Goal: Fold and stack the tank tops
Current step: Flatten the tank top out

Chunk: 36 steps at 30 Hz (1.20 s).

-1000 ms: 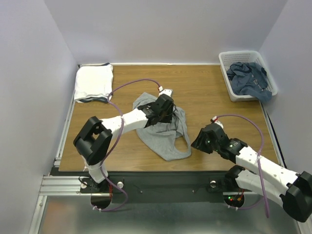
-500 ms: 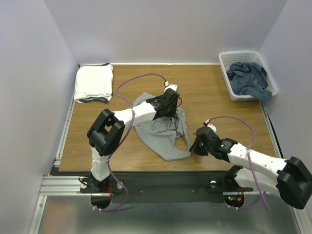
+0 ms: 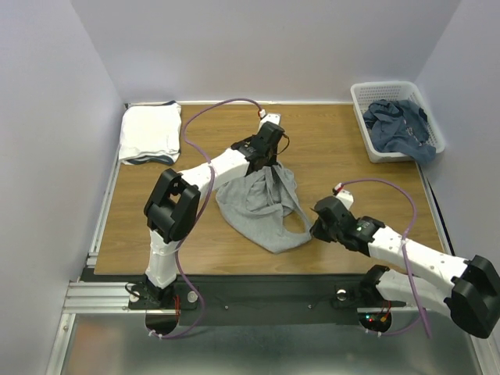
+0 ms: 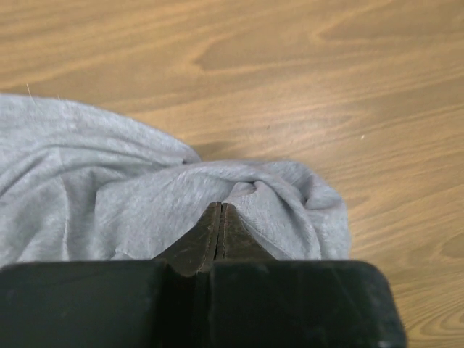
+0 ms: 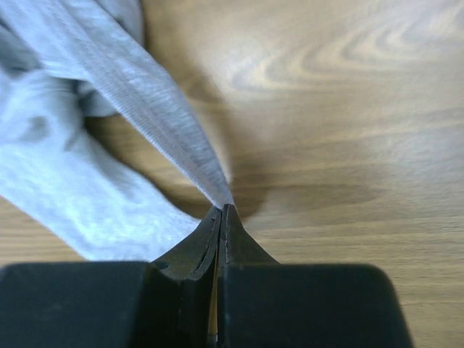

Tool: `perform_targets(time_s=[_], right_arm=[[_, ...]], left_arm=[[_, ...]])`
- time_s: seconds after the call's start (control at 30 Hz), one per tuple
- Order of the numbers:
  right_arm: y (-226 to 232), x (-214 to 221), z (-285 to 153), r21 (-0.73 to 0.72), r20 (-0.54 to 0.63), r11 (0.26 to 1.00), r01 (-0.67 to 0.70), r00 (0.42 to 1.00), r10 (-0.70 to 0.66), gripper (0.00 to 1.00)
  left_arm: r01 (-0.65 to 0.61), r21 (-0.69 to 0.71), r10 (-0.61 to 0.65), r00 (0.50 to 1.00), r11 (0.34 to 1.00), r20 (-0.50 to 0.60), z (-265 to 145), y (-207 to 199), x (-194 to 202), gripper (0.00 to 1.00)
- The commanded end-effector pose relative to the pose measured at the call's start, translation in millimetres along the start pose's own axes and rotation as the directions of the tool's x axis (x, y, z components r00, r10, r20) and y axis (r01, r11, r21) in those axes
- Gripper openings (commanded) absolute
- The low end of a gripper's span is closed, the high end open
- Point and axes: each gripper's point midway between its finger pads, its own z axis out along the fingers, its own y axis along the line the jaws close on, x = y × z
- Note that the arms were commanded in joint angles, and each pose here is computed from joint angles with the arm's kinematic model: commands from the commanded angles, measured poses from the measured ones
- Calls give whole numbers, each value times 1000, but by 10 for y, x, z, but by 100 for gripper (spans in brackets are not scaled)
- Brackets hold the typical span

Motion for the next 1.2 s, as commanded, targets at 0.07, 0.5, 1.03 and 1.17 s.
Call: perform_targets(time_s=[0.07, 0.5, 1.03, 1.17], right_arm=[[32, -557, -231, 38, 166, 999, -12, 986, 6, 0], [82, -1907, -802, 80, 438, 994, -75, 898, 33, 1], [122, -1529, -600, 10, 302, 998, -64, 952, 58, 0], [-152, -1048, -478, 13, 215, 993, -117, 970, 112, 1]], left_arm=[[20, 6, -21, 987, 1000, 157, -419, 36, -750, 0], [75, 93, -102, 936, 993, 337, -1856, 242, -1432, 0], [54, 462, -107, 990, 885, 88, -1526, -410, -508, 4], [59, 539, -63, 998, 840, -11, -1324, -705, -64, 20]])
